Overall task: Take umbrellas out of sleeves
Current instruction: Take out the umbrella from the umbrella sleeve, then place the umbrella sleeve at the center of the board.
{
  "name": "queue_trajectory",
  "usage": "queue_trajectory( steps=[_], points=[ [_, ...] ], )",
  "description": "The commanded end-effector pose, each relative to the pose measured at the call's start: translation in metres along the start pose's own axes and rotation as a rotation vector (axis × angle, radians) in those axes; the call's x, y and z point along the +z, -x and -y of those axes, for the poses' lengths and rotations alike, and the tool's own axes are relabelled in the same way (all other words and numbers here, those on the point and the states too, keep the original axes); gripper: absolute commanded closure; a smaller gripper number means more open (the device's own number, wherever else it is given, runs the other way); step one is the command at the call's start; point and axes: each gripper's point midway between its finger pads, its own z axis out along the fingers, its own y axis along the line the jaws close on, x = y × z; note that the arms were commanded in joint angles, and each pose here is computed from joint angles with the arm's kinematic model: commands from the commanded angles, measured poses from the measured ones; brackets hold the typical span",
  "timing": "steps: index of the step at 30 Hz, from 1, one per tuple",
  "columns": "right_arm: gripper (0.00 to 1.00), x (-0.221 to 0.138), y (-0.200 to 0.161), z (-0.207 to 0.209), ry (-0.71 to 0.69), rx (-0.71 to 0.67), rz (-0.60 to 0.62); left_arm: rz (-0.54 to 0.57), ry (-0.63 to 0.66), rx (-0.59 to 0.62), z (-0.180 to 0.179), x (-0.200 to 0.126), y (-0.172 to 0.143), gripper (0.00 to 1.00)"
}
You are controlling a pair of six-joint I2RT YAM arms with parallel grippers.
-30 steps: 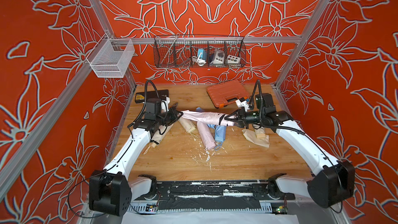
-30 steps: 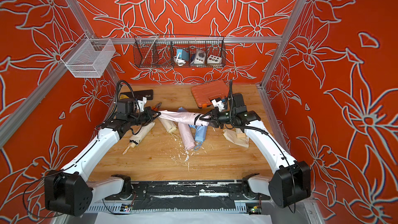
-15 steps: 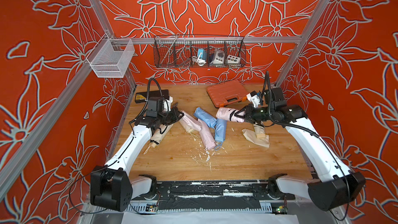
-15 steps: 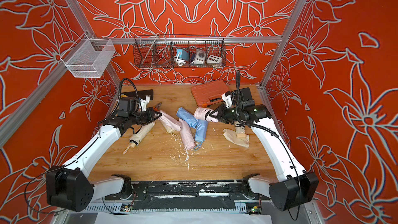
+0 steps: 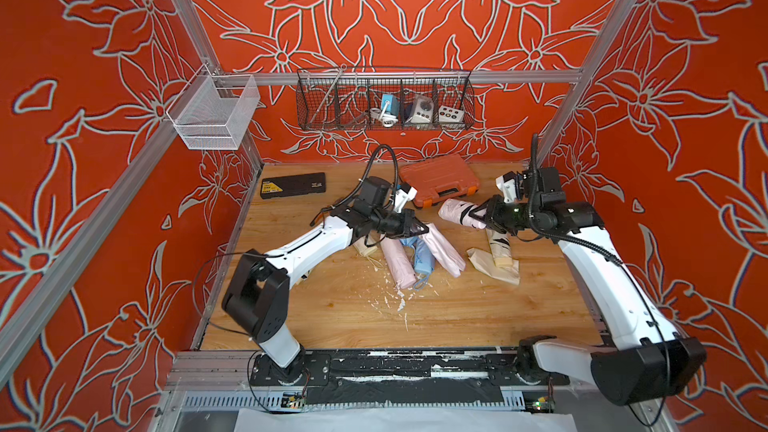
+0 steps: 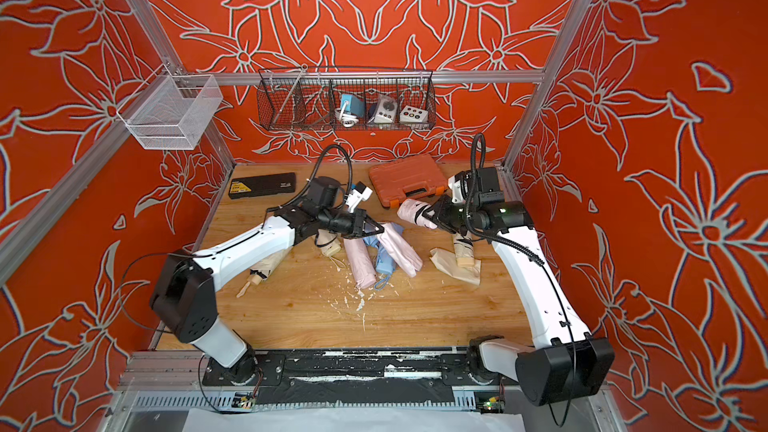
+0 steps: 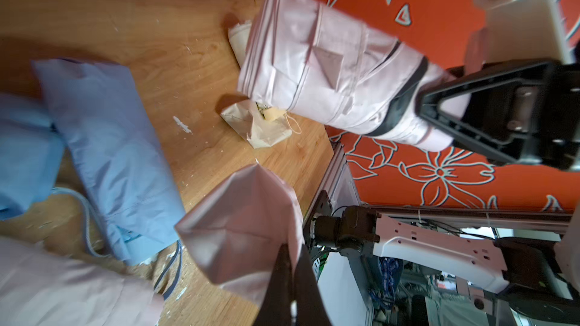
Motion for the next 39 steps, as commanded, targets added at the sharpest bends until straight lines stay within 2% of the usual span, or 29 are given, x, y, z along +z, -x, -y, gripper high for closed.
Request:
queue_trajectory(
  steps=[1,7,11,17,27,39],
  points=[
    [1.0,-0.009,0.008,0.005,-0.016,-0.01,0.067,-0.046,-0.039,0.036,0.006,0.023,0.001,1.0],
    [1.0,-0.007,0.013,0.02,-0.064,0.014,0.092,-0.099,-0.071,0.009,-0.009,0.069,0.005,1.0],
    [1.0,-0.005,0.014,0.03,-0.094,0.032,0.102,-0.165,-0.027,0.012,-0.031,0.097,0.0,1.0],
    [1.0,0.005,0.01,0.047,-0.112,0.088,0.096,-0.179,0.083,0.003,-0.068,0.117,0.001,1.0],
    [1.0,0.034,-0.004,0.064,-0.065,0.178,0.068,-0.21,0.207,0.036,-0.106,0.129,0.009,1.0],
    [1.0,0.072,-0.026,0.097,-0.031,0.295,0.068,-0.214,0.246,0.008,-0.129,0.123,0.011,0.99]
  ],
)
